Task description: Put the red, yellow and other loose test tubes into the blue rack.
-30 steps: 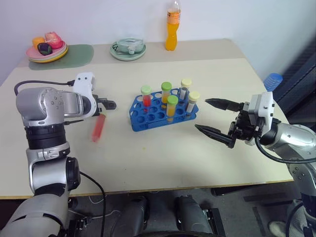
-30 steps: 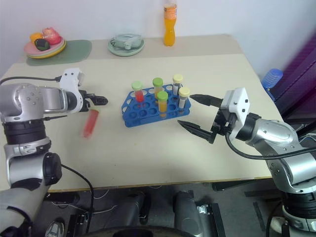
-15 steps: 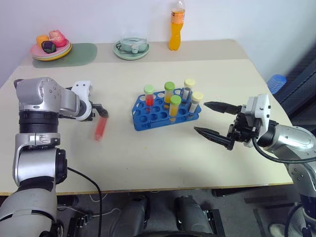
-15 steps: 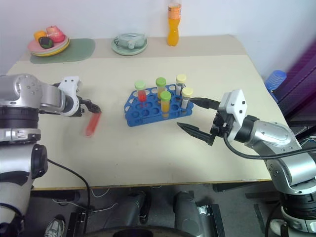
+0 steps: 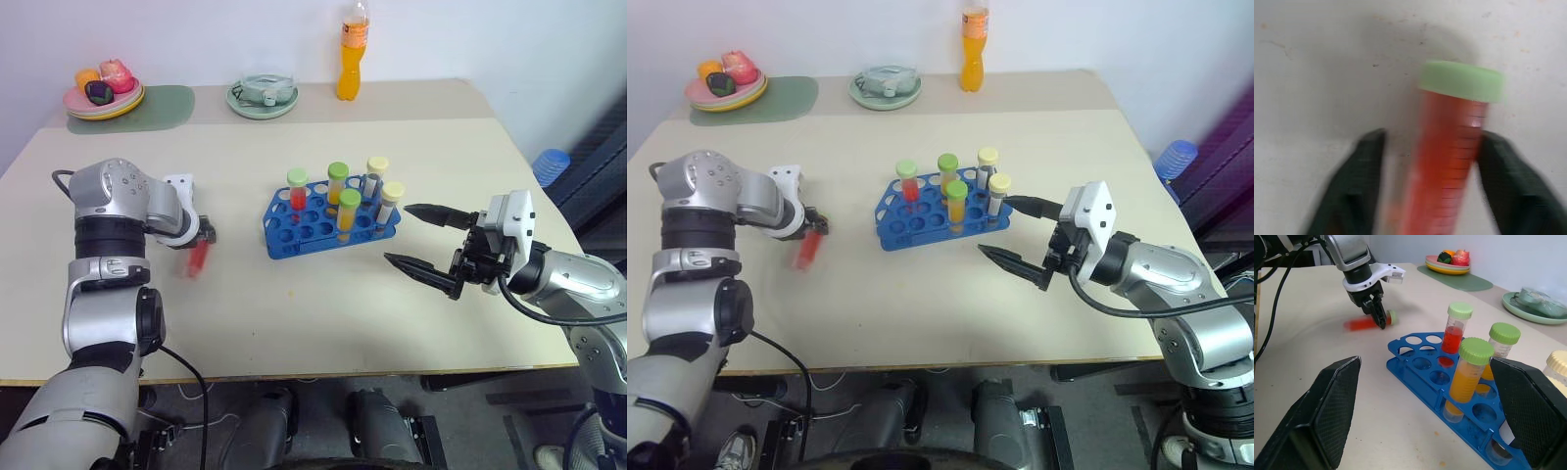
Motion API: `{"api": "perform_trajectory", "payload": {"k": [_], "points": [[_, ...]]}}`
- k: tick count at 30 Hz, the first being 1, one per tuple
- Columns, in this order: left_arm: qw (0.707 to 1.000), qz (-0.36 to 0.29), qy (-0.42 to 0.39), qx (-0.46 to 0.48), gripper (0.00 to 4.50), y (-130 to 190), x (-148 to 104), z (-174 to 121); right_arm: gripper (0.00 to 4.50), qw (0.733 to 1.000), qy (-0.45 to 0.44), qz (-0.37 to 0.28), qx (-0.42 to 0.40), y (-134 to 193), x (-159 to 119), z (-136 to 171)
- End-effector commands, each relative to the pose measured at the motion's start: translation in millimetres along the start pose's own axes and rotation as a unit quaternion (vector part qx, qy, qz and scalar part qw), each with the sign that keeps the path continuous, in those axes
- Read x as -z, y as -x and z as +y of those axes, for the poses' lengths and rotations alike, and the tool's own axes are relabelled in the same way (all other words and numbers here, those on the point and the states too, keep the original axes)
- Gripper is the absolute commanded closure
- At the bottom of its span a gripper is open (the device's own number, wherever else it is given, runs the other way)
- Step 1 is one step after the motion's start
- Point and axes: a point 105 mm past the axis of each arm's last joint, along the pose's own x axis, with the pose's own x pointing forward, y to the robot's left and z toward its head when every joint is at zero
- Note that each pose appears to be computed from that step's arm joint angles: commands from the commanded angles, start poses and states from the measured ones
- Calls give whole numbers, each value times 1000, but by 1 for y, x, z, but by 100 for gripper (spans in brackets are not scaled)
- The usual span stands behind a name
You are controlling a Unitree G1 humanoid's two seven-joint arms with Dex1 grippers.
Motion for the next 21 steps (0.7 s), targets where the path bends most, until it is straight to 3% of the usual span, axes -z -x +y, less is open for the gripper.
{"api": "perform_trajectory", "payload": {"k": [1, 6, 9, 11, 13, 16, 18, 21], "points": [[1000, -5, 15, -9, 370, 1, 1, 8, 17, 1000, 21, -15, -2, -1, -9, 4], [997, -70, -18, 32, 370, 14, 0, 7, 17, 1000, 19, -16, -4, -4, -8, 2], [974, -207, -64, 64, 370, 36, -16, 2, 17, 1000, 17, -16, -5, -5, -6, 2], [920, -335, -75, 191, 370, 66, -28, -20, 17, 1000, 13, -18, -3, -6, -6, 2], [863, -404, -82, 292, 370, 90, -25, -29, 17, 1000, 9, -21, 0, -6, -6, 2], [819, -451, -127, 331, 370, 101, -15, -39, 17, 1000, 4, -20, 9, -4, -4, 2], [773, -480, -139, 391, 370, 117, -6, -53, 17, 1000, 4, -16, 16, -1, -2, 2], [699, -535, -219, 421, 370, 129, 10, -74, 17, 999, -6, -16, 36, 4, -2, 2]]}}
